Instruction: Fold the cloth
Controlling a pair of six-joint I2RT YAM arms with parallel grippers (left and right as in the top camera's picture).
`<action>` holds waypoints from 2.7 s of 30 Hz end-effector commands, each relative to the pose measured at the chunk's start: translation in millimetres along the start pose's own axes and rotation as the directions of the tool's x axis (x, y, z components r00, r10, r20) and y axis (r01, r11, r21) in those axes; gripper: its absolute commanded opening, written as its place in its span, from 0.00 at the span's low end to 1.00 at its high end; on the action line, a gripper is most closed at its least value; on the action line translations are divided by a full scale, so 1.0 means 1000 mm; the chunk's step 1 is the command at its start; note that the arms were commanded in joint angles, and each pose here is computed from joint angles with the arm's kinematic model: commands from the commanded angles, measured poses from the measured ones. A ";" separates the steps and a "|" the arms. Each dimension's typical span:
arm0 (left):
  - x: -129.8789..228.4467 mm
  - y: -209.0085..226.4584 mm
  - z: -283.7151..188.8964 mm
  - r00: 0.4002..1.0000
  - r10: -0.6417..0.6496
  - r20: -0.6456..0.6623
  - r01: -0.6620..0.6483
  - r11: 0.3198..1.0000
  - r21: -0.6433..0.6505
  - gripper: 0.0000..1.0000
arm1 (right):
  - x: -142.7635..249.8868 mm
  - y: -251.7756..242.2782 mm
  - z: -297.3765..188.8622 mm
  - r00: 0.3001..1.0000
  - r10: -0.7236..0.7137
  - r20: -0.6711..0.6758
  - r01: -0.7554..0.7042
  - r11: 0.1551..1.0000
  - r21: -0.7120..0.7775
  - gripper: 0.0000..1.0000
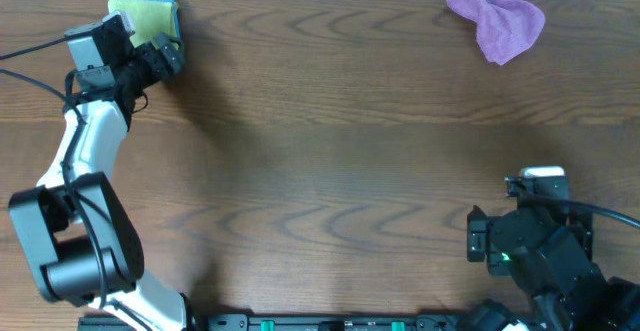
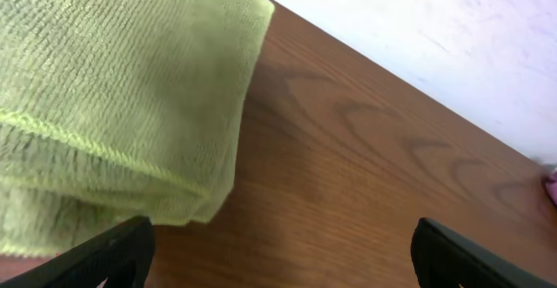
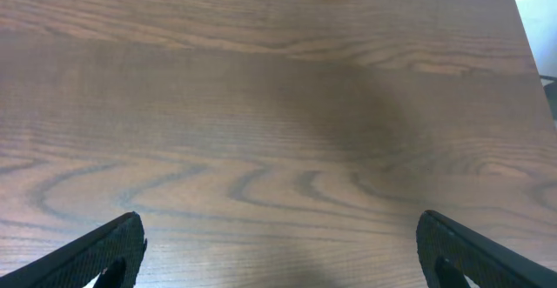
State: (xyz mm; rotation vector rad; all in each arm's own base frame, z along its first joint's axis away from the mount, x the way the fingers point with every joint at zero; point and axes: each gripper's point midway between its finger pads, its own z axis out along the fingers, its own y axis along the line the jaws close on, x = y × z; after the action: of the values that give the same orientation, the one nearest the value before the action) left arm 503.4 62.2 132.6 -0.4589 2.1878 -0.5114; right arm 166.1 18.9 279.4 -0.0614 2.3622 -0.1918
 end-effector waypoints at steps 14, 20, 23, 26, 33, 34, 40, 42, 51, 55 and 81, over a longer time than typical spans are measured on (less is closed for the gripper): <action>-0.032 0.033 0.039 0.996 0.087 0.010 -0.085 0.988 -0.128 0.95 | -0.002 -0.003 0.000 1.000 0.013 0.007 -0.013 1.000 0.019 0.99; -0.031 0.039 0.043 0.996 0.088 0.003 -0.087 0.987 -0.135 0.96 | -0.002 -0.003 0.000 1.000 0.013 0.007 -0.013 1.000 0.019 0.99; -0.028 0.040 0.043 0.997 0.083 -0.008 -0.083 0.987 -0.140 0.95 | -0.002 -0.003 0.000 1.000 0.013 0.007 -0.013 1.000 0.019 0.99; -0.024 0.041 0.042 0.997 0.071 -0.029 -0.074 0.988 -0.137 0.95 | -0.002 -0.003 0.000 1.000 0.013 0.007 -0.013 1.000 0.019 0.99; -0.018 0.030 0.034 0.996 0.052 -0.074 -0.059 0.994 -0.088 0.95 | -0.002 -0.003 0.000 1.000 0.013 0.007 -0.013 1.000 0.019 0.99; -0.019 0.028 0.031 0.996 0.053 -0.072 -0.059 0.994 -0.087 0.95 | -0.002 -0.003 0.000 1.000 0.013 0.007 -0.013 1.000 0.019 0.99; -0.032 0.010 0.003 0.995 0.078 -0.056 -0.082 0.993 -0.083 0.95 | -0.002 -0.003 0.000 1.000 0.013 0.007 -0.013 1.000 0.019 0.99; -0.035 0.005 -0.007 0.995 0.086 -0.055 -0.091 0.992 -0.084 0.95 | -0.002 -0.003 0.000 1.000 0.013 0.007 -0.013 1.000 0.019 0.99; -0.037 -0.027 -0.048 0.991 0.112 -0.067 -0.113 0.993 -0.022 0.95 | -0.002 -0.003 0.000 1.000 0.013 0.007 -0.013 1.000 0.019 0.99; -0.053 -0.031 -0.042 0.989 0.145 0.001 -0.145 0.989 -0.006 0.06 | -0.002 -0.003 0.000 1.000 0.013 0.007 -0.013 1.000 0.019 0.99; -0.068 0.022 0.066 0.942 -0.279 0.188 0.274 0.960 0.052 0.06 | -0.003 -0.002 0.000 1.000 0.017 0.012 -0.017 1.000 0.016 0.99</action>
State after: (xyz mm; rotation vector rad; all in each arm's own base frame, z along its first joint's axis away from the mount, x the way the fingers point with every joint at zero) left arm 588.9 98.2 134.5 -0.6595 1.9624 -0.5638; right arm 166.5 19.2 279.5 -0.0607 2.3609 -0.1903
